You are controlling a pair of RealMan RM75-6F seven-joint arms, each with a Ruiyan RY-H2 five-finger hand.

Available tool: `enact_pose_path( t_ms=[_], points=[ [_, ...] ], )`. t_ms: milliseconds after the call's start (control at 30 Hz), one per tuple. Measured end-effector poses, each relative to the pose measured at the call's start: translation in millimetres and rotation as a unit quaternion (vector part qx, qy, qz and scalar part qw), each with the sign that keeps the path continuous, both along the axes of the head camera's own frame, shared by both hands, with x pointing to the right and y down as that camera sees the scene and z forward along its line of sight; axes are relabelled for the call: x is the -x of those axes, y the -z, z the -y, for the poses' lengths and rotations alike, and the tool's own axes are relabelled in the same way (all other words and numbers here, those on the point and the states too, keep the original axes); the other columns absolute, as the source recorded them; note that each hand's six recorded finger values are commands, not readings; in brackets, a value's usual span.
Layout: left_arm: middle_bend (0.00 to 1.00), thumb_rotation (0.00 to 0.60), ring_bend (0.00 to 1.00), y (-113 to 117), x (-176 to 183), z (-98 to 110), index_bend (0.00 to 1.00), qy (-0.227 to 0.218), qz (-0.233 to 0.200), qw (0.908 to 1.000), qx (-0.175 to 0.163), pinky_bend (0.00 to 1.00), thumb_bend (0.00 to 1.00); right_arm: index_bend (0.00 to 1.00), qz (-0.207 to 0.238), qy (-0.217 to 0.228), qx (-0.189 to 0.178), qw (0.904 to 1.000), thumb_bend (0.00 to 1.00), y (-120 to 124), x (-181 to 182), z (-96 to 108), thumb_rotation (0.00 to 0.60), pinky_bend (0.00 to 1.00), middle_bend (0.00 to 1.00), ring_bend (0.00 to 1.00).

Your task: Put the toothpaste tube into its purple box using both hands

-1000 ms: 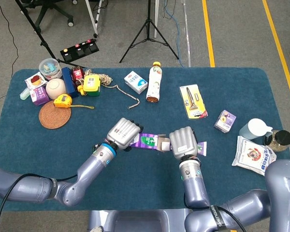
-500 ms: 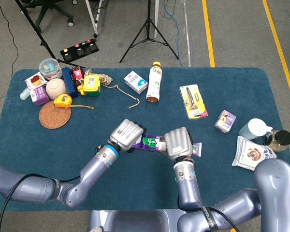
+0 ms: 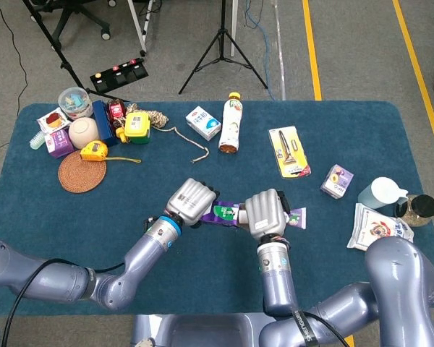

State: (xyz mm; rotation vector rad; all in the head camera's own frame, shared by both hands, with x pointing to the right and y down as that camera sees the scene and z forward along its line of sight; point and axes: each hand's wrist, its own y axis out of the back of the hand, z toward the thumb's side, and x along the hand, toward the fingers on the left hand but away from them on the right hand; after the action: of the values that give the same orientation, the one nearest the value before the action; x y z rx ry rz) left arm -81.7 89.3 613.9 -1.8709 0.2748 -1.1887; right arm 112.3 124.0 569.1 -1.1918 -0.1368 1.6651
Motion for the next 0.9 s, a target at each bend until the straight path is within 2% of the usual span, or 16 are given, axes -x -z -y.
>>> enact_pose_path(
  t_ms=[533,733,900],
  points=[
    [0.42,0.6,0.36,1,-8,-4,0.48,0.007,-0.018,0.9998,0.011,0.66,0.23,0.6,-0.053,0.082,-0.046,0.9942,0.62,0,22,-15,0.6,0.73,0.72,0.72],
    [0.43,0.6,0.37,0,-9,-5,0.5,0.023,-0.039,0.9987,0.023,0.67,0.23,0.6,-0.056,0.108,-0.057,0.991,0.62,0,33,-23,0.6,0.73,0.72,0.72],
    [0.44,0.6,0.37,2,-10,-4,0.51,0.027,-0.054,0.9981,0.016,0.67,0.23,0.6,-0.05,0.117,-0.063,0.9899,0.62,2,39,-28,0.6,0.73,0.72,0.72]
  ],
)
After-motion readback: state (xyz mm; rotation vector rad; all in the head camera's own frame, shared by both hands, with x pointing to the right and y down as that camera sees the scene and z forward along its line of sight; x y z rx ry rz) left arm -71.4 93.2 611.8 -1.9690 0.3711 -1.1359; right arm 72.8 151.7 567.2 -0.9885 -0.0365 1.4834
